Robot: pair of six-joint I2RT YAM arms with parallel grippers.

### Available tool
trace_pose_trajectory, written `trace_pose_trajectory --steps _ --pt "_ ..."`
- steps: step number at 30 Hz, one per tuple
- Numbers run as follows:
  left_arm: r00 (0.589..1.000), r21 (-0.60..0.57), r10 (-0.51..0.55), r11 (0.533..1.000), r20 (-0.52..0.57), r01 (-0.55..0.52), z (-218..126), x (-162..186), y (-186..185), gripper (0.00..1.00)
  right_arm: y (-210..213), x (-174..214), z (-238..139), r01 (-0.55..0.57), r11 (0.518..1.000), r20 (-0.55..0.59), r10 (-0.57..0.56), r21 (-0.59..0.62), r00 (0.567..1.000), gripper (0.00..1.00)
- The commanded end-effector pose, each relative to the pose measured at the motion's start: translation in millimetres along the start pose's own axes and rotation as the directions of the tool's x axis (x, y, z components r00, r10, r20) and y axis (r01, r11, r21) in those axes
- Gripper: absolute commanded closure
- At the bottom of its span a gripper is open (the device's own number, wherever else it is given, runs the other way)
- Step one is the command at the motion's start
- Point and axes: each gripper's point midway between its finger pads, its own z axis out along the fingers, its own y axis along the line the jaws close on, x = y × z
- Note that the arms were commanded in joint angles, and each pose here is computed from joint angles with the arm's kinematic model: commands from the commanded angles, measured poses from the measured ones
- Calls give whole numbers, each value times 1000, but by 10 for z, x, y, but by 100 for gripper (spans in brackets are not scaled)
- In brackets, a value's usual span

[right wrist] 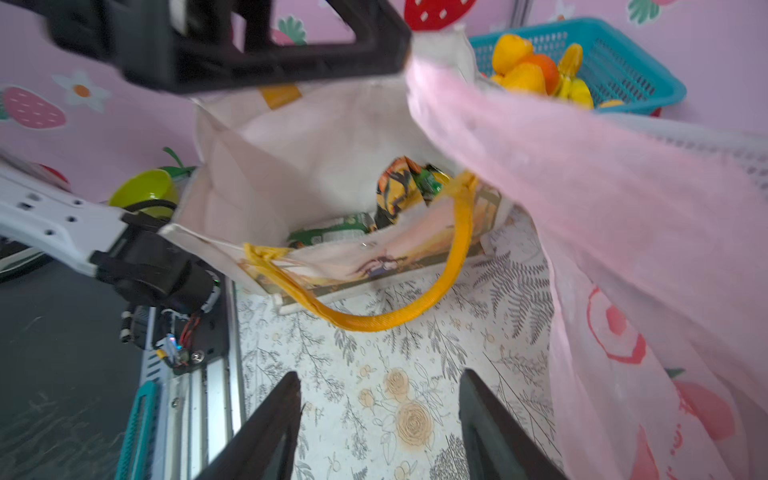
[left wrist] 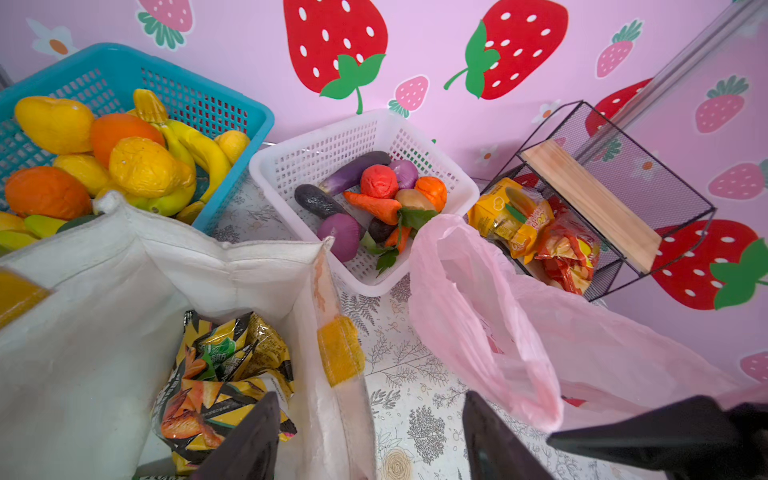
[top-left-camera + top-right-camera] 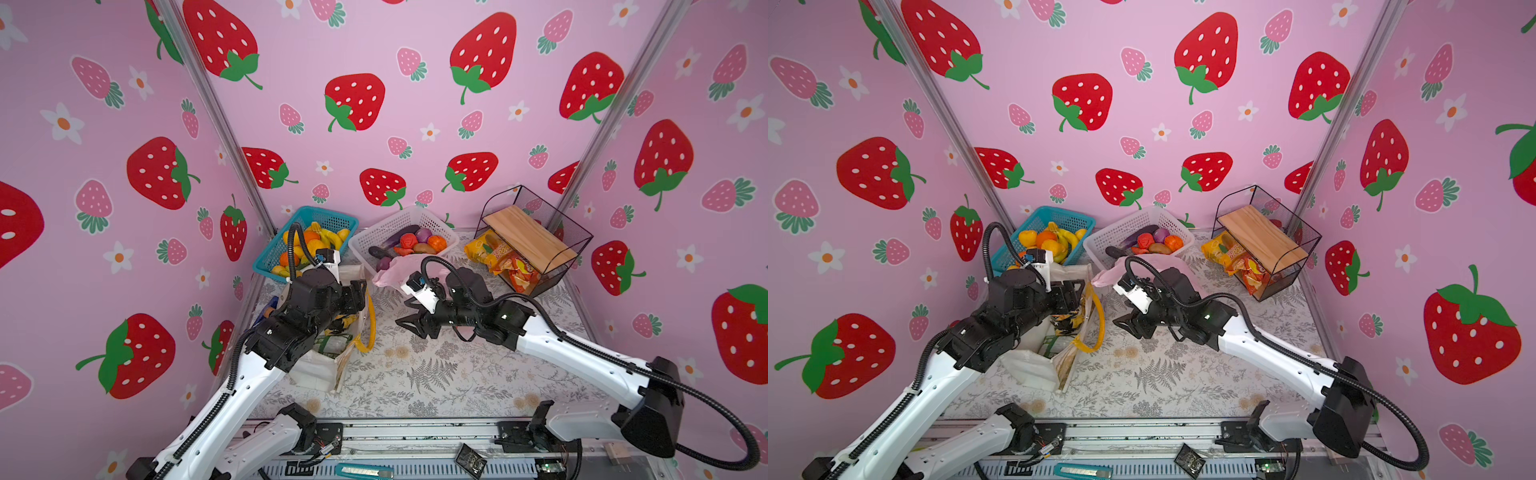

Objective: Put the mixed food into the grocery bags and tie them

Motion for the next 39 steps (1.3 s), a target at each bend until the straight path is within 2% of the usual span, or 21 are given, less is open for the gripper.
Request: trace_pose_trajectory --steps 1,7,11,14,18,20,23,26,29,32,38,39 --pt "998 84 64 994 5 -64 -100 -71 -156 30 288 -173 -125 32 987 59 -23 -158 998 37" --pt "989 118 150 982 12 -150 -293 -22 -173 30 359 -645 -534 29 971 234 29 -239 972 36" --pt "980 169 198 966 8 -196 -387 70 -222 28 316 -783 -711 14 968 286 60 -252 956 35" --pt "975 224 220 951 -8 -213 -377 171 -293 28 17 -709 -680 -68 986 265 107 -151 958 35" --pt "976 223 208 956 -68 -189 -234 293 -293 28 -399 -442 -606 -165 986 201 161 4 966 34" --pt "976 178 194 968 -95 -175 -142 325 -222 28 -626 -205 -541 -186 973 134 168 134 977 34" --pt "976 129 184 977 -115 -169 -46 349 -145 28 -881 320 -418 -160 937 -46 182 310 982 33" --pt "976 118 180 979 -120 -166 7 349 -135 28 -912 882 -313 -46 905 -259 170 424 951 24" --pt "977 106 179 980 -113 -168 34 329 -121 28 -981 1291 -308 50 859 -376 169 509 911 15" --pt "980 77 171 983 -105 -164 61 315 -75 28 -1108 1655 -291 120 813 -450 187 570 874 13" --pt "980 57 165 985 -108 -160 62 306 -46 28 -1214 2146 -136 233 776 -577 198 586 792 9" --pt "981 57 163 986 -109 -158 57 307 -46 28 -1253 2144 -100 245 766 -574 191 595 796 8"
